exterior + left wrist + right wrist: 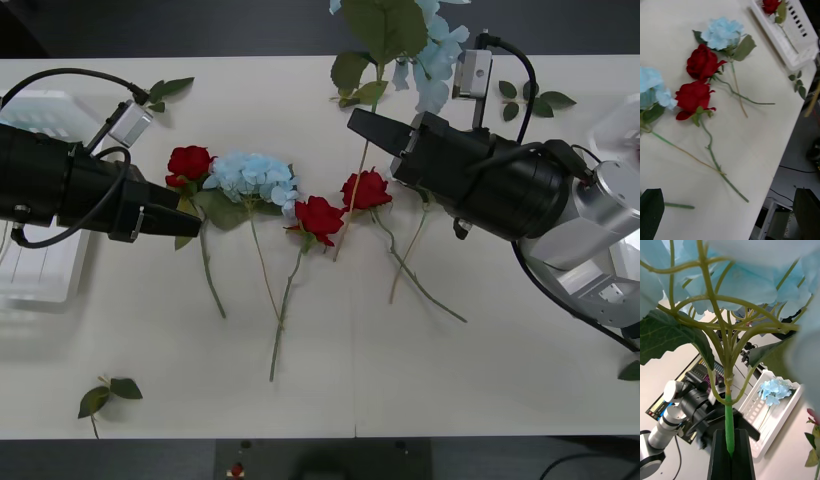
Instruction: Put the red flowers into the right box and the blue flowers into the left box
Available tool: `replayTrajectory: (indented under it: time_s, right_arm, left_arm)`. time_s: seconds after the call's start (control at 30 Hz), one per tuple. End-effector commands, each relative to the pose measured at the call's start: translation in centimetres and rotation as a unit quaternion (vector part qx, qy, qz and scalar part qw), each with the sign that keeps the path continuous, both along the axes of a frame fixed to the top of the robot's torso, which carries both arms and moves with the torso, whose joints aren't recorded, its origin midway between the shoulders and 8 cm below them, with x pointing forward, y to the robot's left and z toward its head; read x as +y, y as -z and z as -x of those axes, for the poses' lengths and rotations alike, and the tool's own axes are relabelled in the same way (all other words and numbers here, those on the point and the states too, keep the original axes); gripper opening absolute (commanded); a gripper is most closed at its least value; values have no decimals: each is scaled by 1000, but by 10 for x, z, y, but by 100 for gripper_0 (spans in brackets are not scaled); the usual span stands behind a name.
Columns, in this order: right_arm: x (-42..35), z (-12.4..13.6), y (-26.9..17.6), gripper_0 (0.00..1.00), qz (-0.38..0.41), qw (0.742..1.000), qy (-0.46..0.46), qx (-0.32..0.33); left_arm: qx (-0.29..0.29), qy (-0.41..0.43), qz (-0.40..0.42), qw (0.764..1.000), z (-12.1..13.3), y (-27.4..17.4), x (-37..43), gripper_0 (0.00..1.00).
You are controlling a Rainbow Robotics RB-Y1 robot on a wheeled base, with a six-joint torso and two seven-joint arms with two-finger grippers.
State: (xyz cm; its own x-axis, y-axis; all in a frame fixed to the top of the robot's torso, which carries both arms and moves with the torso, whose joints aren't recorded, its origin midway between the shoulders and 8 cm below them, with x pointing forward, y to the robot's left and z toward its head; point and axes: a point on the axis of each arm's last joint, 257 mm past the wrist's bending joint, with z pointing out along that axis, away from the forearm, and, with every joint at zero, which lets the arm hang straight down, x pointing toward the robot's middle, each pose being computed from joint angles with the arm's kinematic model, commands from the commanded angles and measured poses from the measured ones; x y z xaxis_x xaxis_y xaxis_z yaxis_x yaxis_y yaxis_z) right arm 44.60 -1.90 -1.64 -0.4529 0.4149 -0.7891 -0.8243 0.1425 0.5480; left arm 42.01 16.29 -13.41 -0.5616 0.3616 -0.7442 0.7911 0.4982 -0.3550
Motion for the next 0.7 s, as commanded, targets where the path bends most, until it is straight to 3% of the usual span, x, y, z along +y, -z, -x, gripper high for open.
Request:
replayTrajectory:
  time_s: [0.03,0.3,0.7]
  right_arm:
    - [33,13,-27,0,-13,999,-23,-28]
    - [69,16,-32,0,-23,999,-32,-18]
    - [78,22,-30,0,-19,999,-47,-18]
  left_arm:
    - [-32,63,22,997,18,-14,-18,100]
    - [-68,128,83,986,35,-33,-56,100]
    - [-67,152,123,978,43,-42,-91,100]
